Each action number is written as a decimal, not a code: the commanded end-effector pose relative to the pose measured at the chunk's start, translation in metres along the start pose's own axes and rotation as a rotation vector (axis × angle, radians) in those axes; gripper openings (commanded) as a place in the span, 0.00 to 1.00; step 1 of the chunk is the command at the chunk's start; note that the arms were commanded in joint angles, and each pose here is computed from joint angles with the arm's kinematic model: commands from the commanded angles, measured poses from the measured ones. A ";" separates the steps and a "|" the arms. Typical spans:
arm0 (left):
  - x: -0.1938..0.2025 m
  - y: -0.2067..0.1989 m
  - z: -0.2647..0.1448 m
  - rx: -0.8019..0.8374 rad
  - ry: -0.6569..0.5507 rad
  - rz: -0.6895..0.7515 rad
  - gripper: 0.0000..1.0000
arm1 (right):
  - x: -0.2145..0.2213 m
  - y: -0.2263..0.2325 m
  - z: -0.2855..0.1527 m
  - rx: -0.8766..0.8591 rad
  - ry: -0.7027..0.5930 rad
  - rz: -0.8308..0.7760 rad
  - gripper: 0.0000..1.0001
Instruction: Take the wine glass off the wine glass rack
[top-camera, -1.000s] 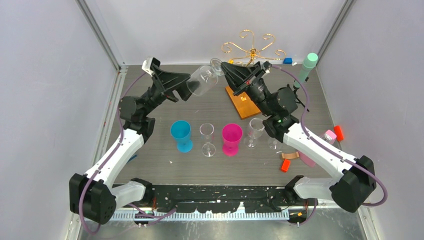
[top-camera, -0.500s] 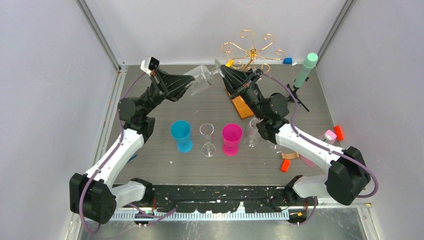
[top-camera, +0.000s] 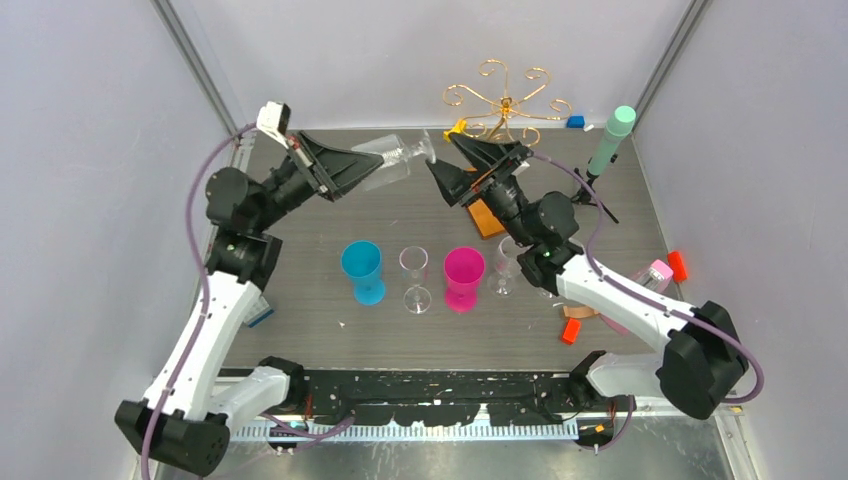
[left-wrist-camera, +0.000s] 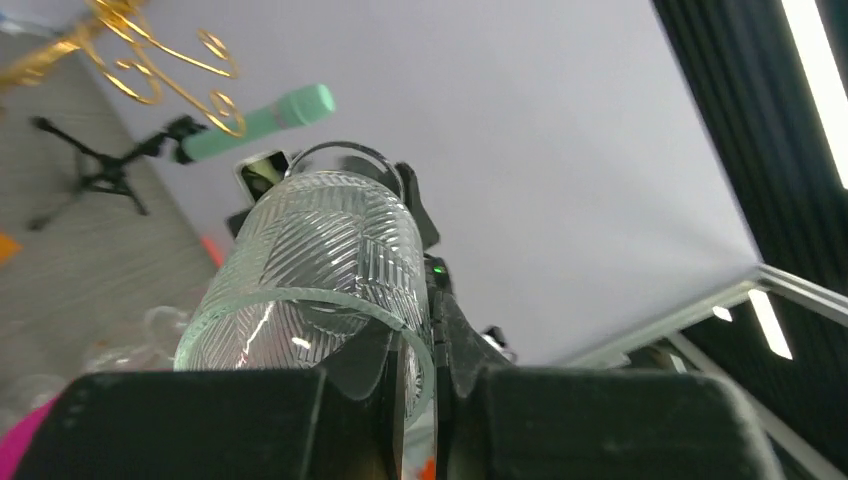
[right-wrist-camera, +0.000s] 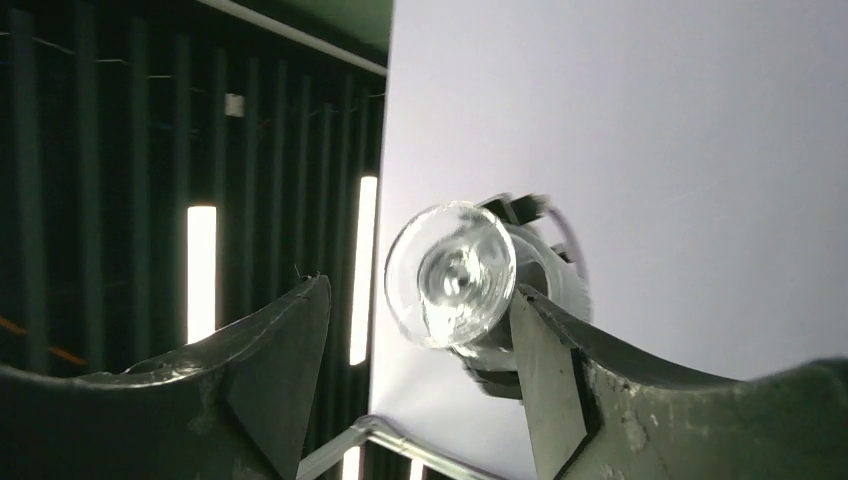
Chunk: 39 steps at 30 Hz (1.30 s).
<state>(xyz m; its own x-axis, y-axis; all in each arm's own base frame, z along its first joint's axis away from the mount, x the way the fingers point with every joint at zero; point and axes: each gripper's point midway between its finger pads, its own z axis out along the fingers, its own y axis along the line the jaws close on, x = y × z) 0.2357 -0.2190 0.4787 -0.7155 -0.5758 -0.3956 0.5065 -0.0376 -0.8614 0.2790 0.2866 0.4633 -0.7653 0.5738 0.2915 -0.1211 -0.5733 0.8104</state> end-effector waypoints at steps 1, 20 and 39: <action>-0.022 0.019 -0.027 -0.309 -0.092 0.330 0.00 | 0.000 0.013 -0.011 0.052 -0.062 -0.198 0.72; -0.023 0.221 -0.179 -1.384 0.318 0.589 0.00 | -0.063 -0.026 -0.072 0.639 -0.273 -0.840 0.72; 0.029 0.333 -0.227 -1.570 0.425 0.257 0.00 | -0.073 -0.016 -0.119 0.683 -0.355 -0.878 0.71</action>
<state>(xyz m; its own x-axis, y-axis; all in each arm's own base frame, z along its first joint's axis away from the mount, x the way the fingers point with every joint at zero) 0.2548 -0.0584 0.1065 -0.9383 -0.1104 -0.3277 -0.0928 0.9933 -0.0689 0.2620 0.1976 0.3618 -0.4090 0.7949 -0.4483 -0.0676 0.4635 0.8835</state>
